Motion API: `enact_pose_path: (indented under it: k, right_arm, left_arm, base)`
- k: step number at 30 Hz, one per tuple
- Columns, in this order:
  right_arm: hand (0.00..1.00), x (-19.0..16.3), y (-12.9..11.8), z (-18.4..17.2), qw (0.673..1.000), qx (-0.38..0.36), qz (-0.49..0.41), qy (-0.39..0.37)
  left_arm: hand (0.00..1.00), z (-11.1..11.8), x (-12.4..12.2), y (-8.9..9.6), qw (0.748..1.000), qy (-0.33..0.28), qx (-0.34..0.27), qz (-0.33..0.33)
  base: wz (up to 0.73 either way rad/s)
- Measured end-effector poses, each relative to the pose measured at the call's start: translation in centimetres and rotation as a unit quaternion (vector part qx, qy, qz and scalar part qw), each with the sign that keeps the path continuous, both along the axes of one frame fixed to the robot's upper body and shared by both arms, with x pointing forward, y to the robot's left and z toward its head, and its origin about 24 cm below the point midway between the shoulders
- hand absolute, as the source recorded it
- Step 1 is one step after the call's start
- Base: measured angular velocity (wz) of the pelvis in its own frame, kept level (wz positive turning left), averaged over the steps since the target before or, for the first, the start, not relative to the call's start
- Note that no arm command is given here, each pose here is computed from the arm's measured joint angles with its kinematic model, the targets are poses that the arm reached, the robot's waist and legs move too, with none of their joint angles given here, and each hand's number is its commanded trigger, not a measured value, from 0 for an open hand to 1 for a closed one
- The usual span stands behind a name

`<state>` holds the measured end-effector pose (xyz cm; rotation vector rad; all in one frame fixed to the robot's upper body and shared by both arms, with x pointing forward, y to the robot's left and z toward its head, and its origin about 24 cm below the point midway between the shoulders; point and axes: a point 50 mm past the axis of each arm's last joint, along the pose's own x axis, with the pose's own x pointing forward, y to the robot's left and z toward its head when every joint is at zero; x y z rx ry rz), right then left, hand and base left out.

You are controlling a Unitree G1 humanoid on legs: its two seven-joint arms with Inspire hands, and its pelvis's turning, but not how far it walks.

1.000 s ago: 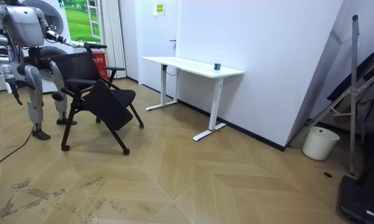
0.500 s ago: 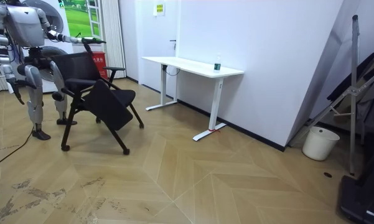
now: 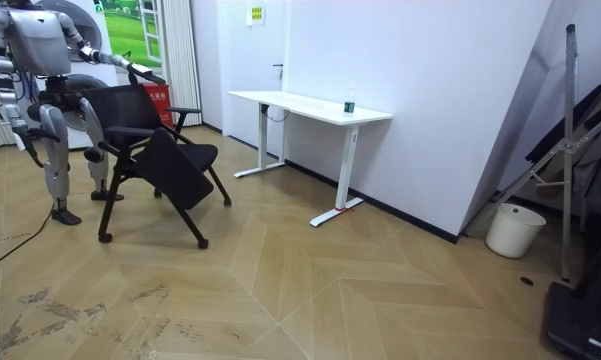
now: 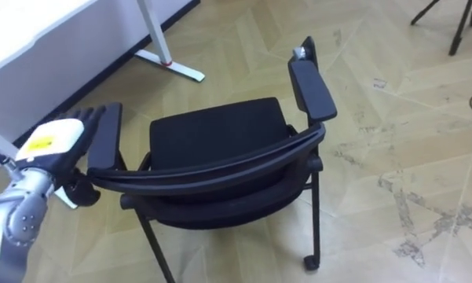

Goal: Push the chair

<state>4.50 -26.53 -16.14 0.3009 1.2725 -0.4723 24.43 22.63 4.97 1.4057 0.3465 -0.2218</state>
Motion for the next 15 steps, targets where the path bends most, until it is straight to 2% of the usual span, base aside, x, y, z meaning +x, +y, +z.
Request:
enact_pose_path:
  k: [5, 11, 15]
  right_arm:
    - [0.0, -0.6, -1.2, 0.3, 1.0, -0.009, -0.004, 0.007]
    - [0.0, -0.9, -1.6, 0.4, 1.0, -0.011, -0.015, 0.015]
    - [0.0, -0.7, -1.6, 0.4, 1.0, -0.012, -0.02, 0.012]
  left_arm:
    - [0.0, 2.4, -0.3, -0.5, 0.999, 0.04, 0.008, -0.023]
    - [0.0, 3.2, -0.2, -0.8, 0.993, 0.109, 0.005, -0.034]
    - [0.0, 4.7, 0.3, -1.2, 0.993, 0.11, 0.008, -0.043]
  base:
    - [0.0]
    - [0.0]
    - [0.0]
